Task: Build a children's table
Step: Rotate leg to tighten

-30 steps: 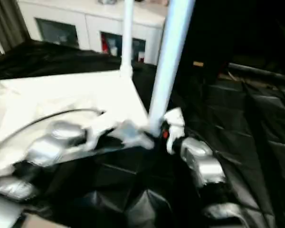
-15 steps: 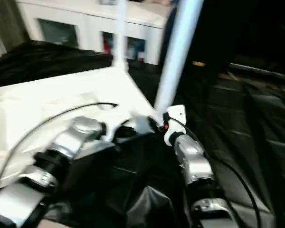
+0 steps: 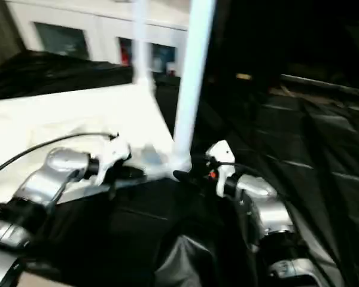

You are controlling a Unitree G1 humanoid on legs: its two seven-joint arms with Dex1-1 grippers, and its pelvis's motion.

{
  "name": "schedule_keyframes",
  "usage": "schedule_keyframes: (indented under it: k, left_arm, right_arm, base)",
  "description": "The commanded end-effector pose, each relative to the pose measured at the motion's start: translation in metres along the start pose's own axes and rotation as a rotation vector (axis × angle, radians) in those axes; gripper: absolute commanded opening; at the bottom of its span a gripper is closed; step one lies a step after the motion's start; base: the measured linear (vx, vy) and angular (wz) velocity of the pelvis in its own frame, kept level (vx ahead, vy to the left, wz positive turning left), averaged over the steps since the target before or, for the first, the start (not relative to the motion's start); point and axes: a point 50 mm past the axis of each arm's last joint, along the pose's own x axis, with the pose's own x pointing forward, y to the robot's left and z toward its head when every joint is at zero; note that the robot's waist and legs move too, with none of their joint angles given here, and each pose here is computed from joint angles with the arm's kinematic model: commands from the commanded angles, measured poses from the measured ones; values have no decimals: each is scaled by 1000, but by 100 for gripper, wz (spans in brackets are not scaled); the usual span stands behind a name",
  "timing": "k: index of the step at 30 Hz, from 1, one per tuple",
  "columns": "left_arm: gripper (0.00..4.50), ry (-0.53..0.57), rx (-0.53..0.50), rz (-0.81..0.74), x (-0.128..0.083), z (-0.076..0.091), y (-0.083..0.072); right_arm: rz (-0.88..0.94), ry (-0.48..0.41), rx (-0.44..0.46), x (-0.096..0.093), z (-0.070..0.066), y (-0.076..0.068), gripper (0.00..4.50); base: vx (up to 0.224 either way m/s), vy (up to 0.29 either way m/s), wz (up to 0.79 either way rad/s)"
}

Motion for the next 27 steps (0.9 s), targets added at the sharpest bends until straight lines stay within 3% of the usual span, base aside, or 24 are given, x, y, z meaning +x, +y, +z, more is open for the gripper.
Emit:
schedule_keyframes:
  k: [1, 9, 18, 21, 27]
  left_arm:
    - [0, -57, -27, -117, 6, -3, -15]
    - [0, -62, -16, -138, 2, -1, -18]
    - [0, -60, -15, -128, 1, 1, -17]
    - [0, -57, -18, -127, 0, 0, -17]
    - [0, -57, -37, -86, 3, -1, -15]
  right_arm:
    - [26, 18, -25, -4, 3, -1, 381]
    - [120, 39, -16, -1, 0, 8, 367]
    - [130, 45, -10, -1, -1, 7, 287]
    - [131, 49, -3, -1, -3, 8, 279]
    - [5, 61, 35, 4, -13, 4, 276]
  base:
    - [0, 0, 0]
    - [0, 0, 0]
    - [0, 0, 0]
    - [0, 0, 0]
    - [0, 0, 0]
